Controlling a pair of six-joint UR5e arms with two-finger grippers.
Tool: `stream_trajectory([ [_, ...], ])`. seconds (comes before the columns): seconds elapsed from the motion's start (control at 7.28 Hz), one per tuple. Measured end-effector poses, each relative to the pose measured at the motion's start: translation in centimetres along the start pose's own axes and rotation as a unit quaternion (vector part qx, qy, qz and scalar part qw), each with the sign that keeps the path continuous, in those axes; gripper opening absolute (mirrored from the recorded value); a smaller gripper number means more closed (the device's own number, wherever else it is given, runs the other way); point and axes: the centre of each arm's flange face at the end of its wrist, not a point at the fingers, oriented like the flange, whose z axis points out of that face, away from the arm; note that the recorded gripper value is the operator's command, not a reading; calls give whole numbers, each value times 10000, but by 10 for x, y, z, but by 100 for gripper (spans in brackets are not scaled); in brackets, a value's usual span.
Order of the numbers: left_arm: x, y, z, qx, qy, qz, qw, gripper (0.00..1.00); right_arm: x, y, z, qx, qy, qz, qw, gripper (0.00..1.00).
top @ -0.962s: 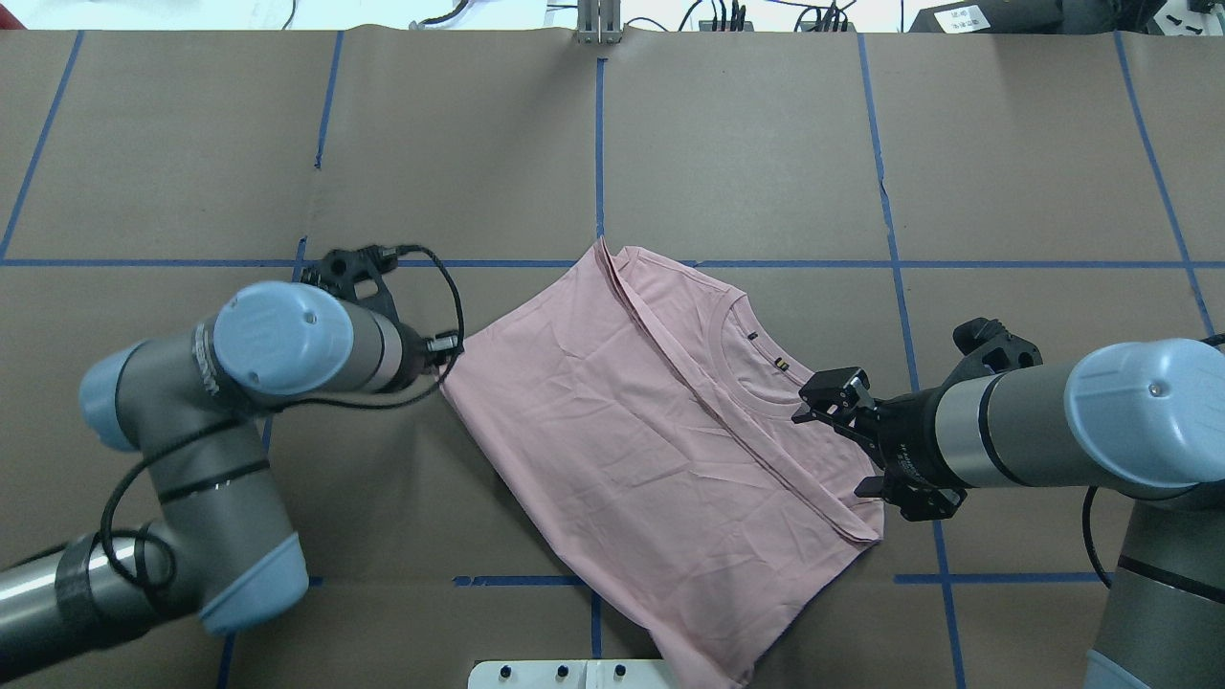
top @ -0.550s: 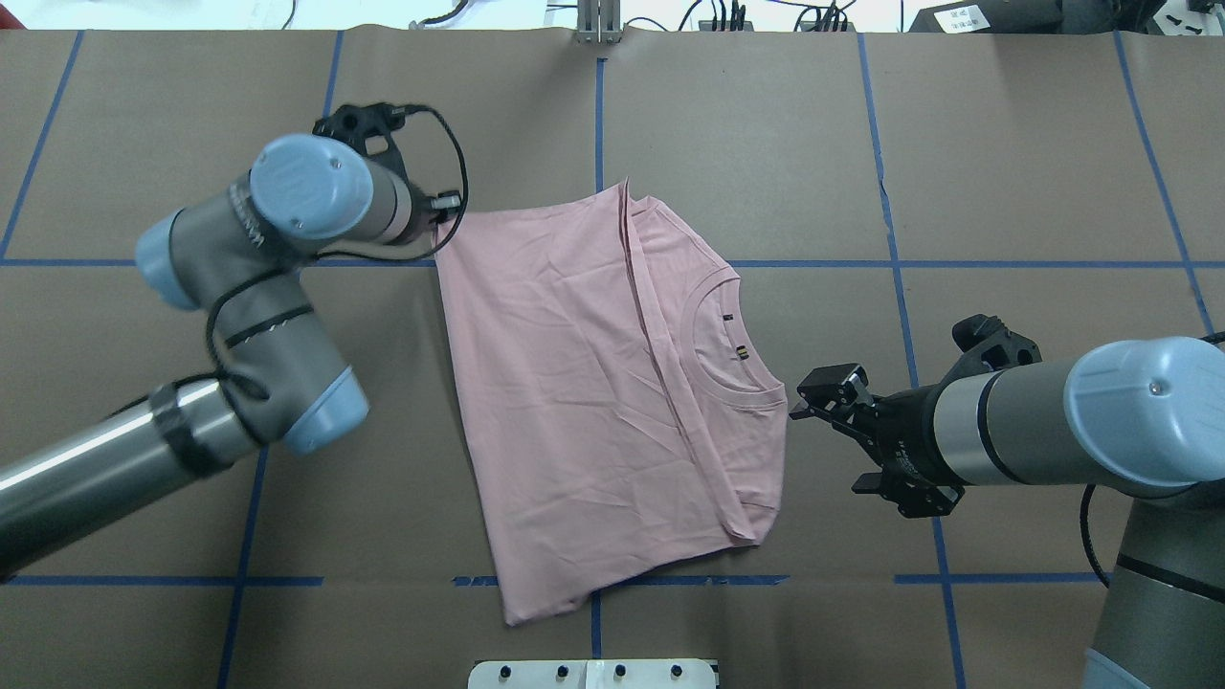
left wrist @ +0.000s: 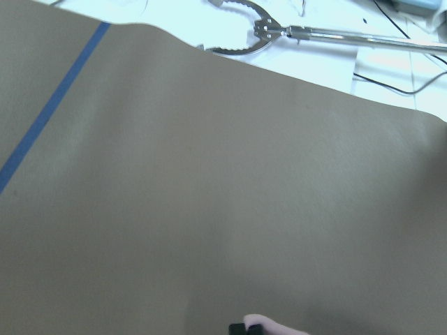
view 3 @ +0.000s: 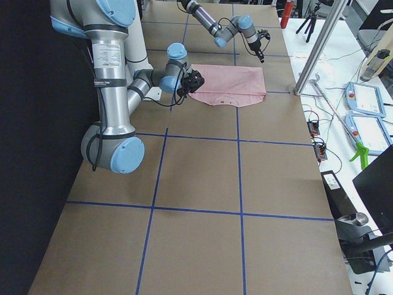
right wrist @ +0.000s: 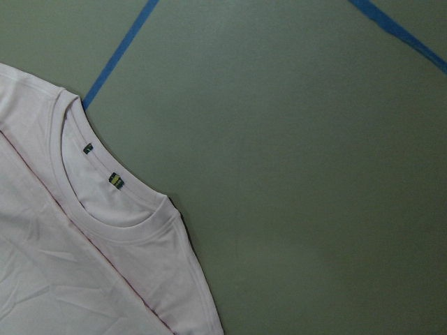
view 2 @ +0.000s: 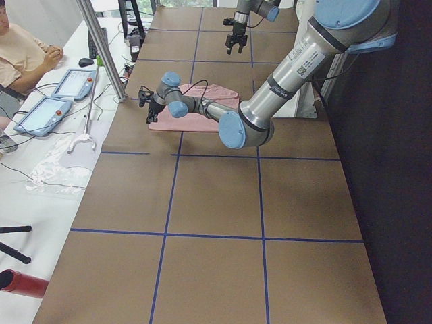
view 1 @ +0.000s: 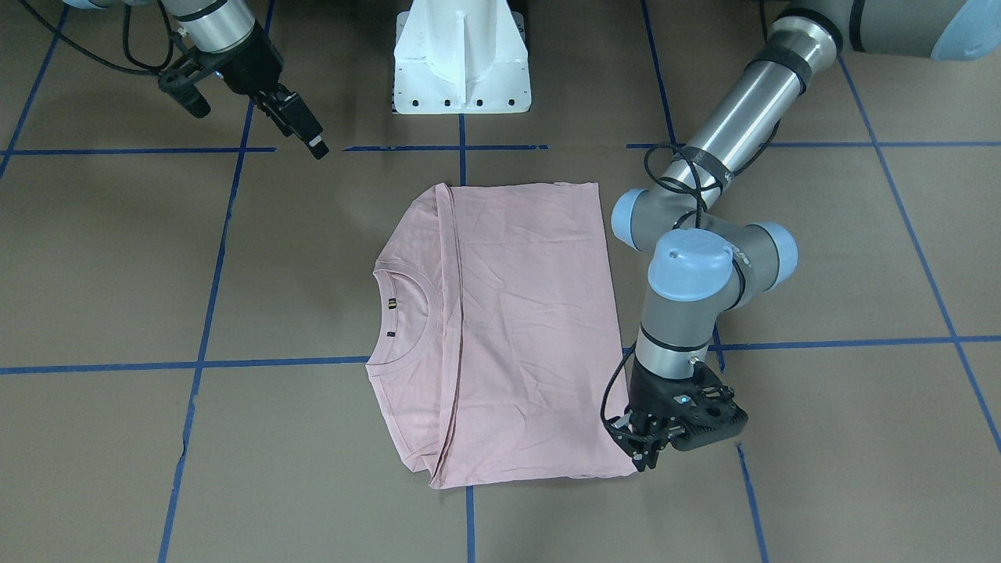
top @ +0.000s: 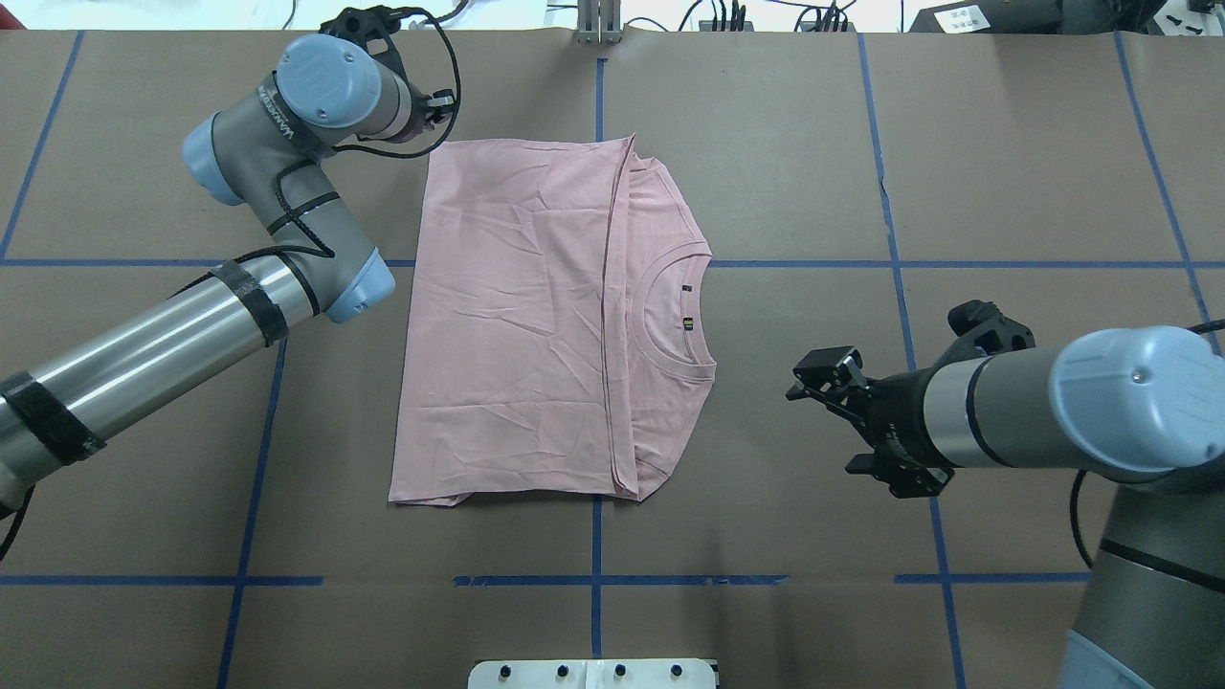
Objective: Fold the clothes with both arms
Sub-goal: 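Move the right gripper to the folded shirt's edge nearest the robot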
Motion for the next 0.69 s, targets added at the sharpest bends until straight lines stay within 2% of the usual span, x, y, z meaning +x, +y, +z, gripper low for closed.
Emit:
stream_trajectory([
  [0.27, -28, 6, -25, -27, 253, -9, 9997, 76, -31, 17, 37, 53, 62, -101, 9999, 100],
  [0.41, -50, 18, -49, -204, 457, -20, 9987, 76, -48, 44, 61, 52, 301, -501, 9983, 100],
  [0.55, -70, 29, -72, -381, 630, -60, 9973, 76, -61, 77, 83, 69, 663, -1145, 9912, 100],
  [0.69, -80, 35, -87, -464, 723, -121, 9962, 76, -67, 102, 99, 53, 989, -1858, 9776, 100],
])
